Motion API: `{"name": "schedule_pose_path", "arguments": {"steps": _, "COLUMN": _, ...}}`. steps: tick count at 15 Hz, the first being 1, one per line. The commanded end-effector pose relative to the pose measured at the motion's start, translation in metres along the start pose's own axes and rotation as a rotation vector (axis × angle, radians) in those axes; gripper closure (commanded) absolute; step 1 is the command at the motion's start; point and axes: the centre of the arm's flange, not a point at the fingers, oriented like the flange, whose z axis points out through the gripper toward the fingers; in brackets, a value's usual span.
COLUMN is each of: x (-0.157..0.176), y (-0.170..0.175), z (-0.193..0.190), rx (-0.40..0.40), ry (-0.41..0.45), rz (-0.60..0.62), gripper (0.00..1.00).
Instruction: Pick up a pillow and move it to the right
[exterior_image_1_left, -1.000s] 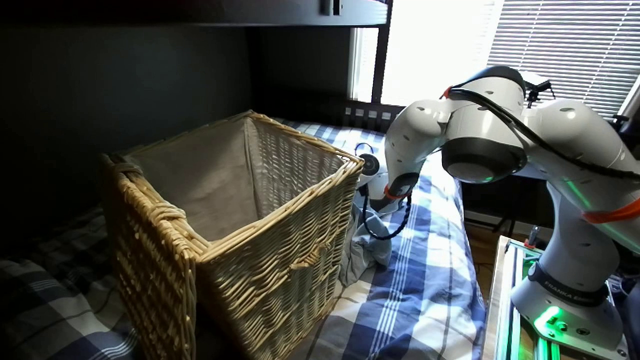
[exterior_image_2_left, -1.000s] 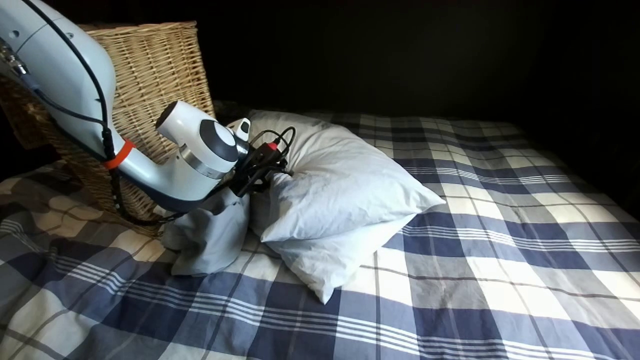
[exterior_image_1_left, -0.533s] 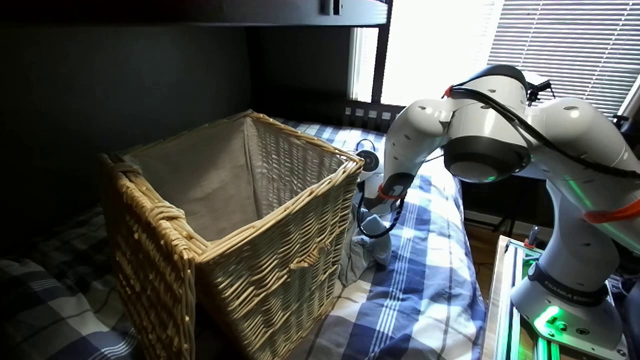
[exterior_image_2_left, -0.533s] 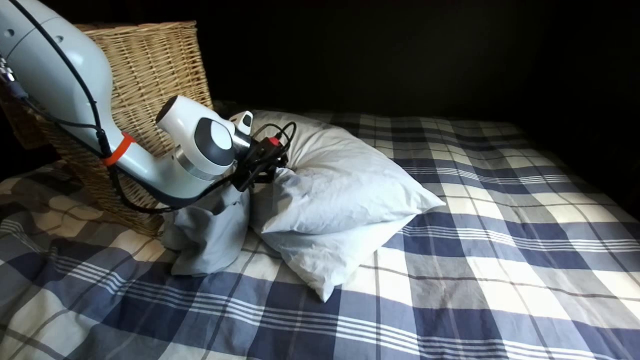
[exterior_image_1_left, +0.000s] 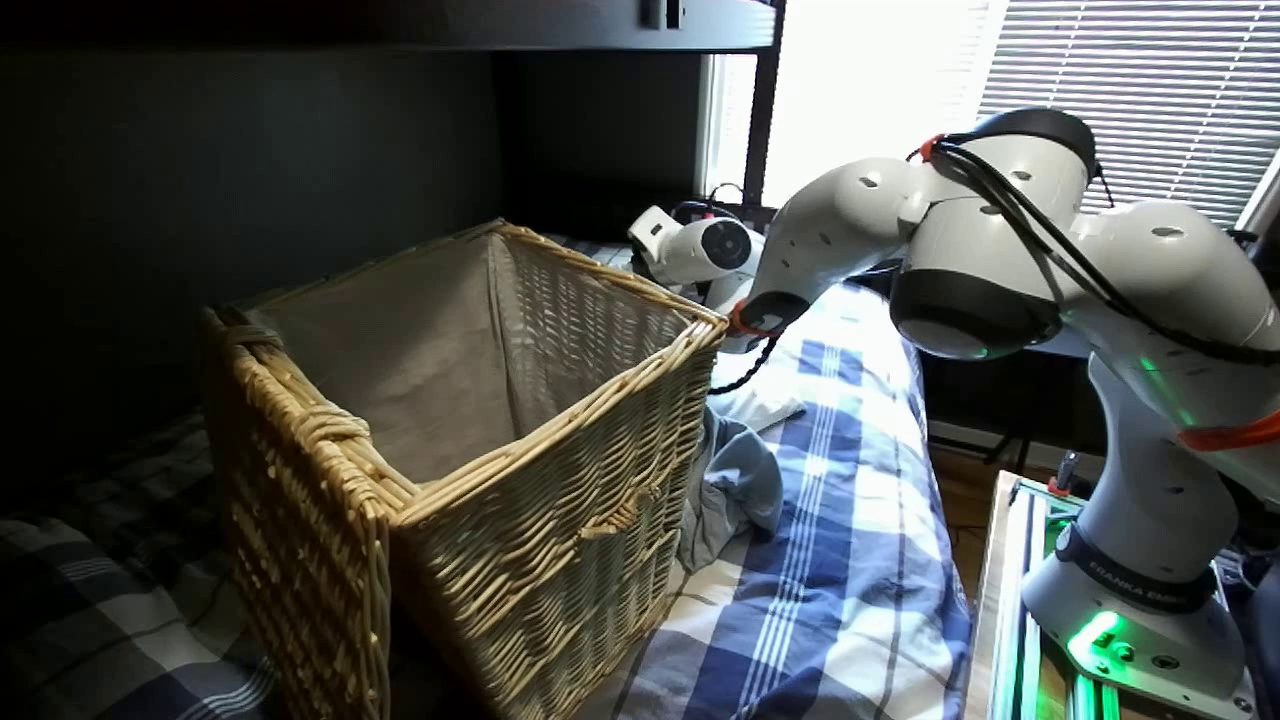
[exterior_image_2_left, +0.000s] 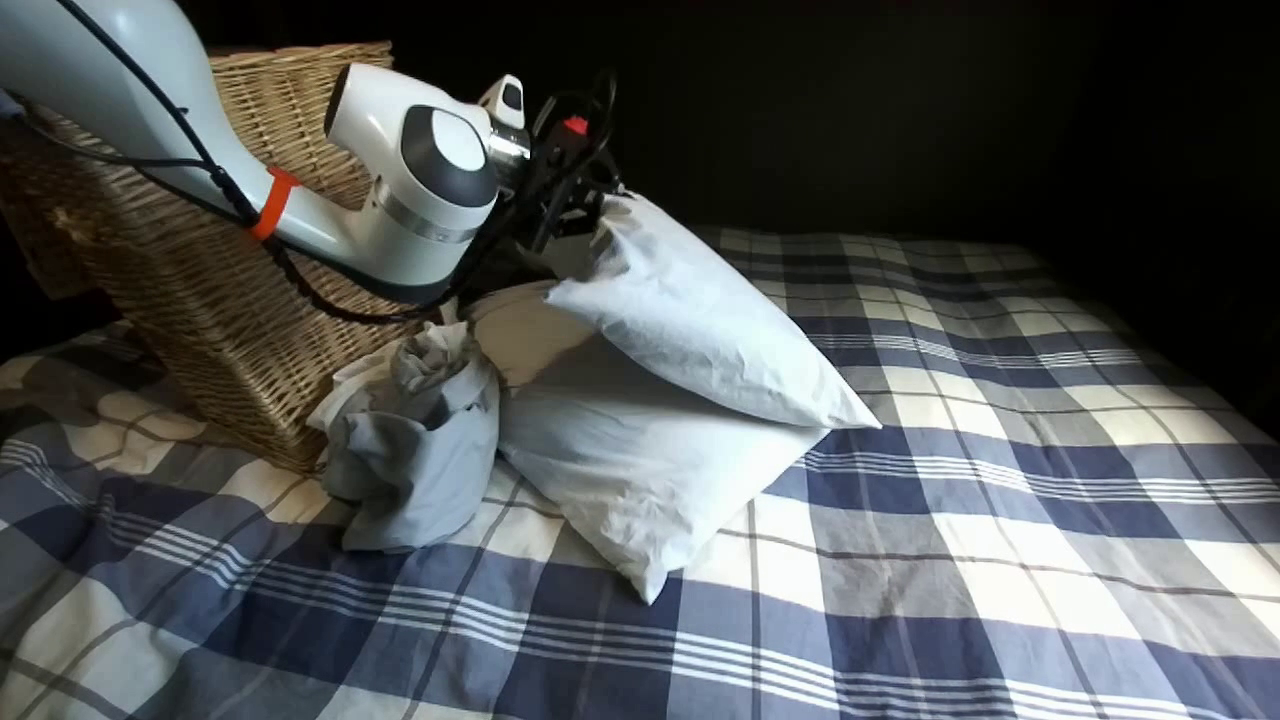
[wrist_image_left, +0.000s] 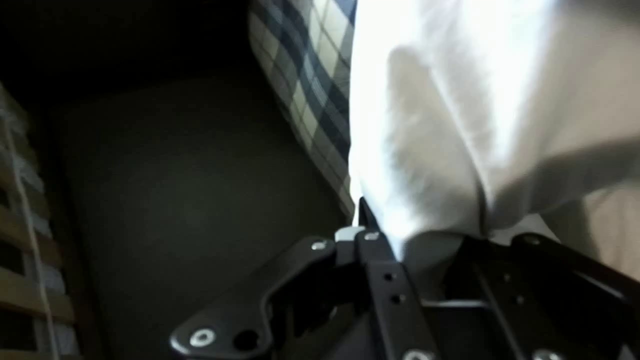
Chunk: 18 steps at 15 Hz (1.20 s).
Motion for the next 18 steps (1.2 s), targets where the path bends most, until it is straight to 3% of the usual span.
{"name": "schedule_pose_path", "arguments": {"steps": 1, "x": 0.003, "y": 0.054, "z": 0.023, "rx": -0.177, "ry": -0.014, "rz": -0.067, "gripper": 0.95}}
{"name": "schedule_pose_path", "arguments": {"steps": 3, "x": -0.008, "y": 0.075, "z": 0.033, "rx": -0.248, "ry": -0.041, "rz": -0.083, "gripper": 0.95}}
{"name": "schedule_pose_path", "arguments": {"steps": 4, "x": -0.004, "y": 0.056, "z": 0.012, "rx": -0.14, "ry": -0.017, "rz": -0.053, "gripper": 0.82}}
{"name": "schedule_pose_path", "arguments": {"steps": 9, "x": -0.011, "y": 0.064, "z": 0.027, "rx": -0.191, "ry": -0.04, "rz": -0.092, "gripper": 0.82}}
{"name": "schedule_pose_path", "arguments": {"steps": 10, "x": -0.01, "y": 0.063, "z": 0.027, "rx": -0.191, "ry": -0.039, "rz": -0.094, "gripper": 0.95}}
{"name": "schedule_pose_path", "arguments": {"steps": 12, "x": -0.007, "y": 0.059, "z": 0.052, "rx": -0.333, "ry": -0.034, "rz": -0.092, "gripper": 0.95}}
{"name": "schedule_pose_path", "arguments": {"steps": 18, "x": -0.01, "y": 0.092, "z": 0.144, "rx": -0.487, "ry": 0.003, "rz": -0.097, "gripper": 0.95}}
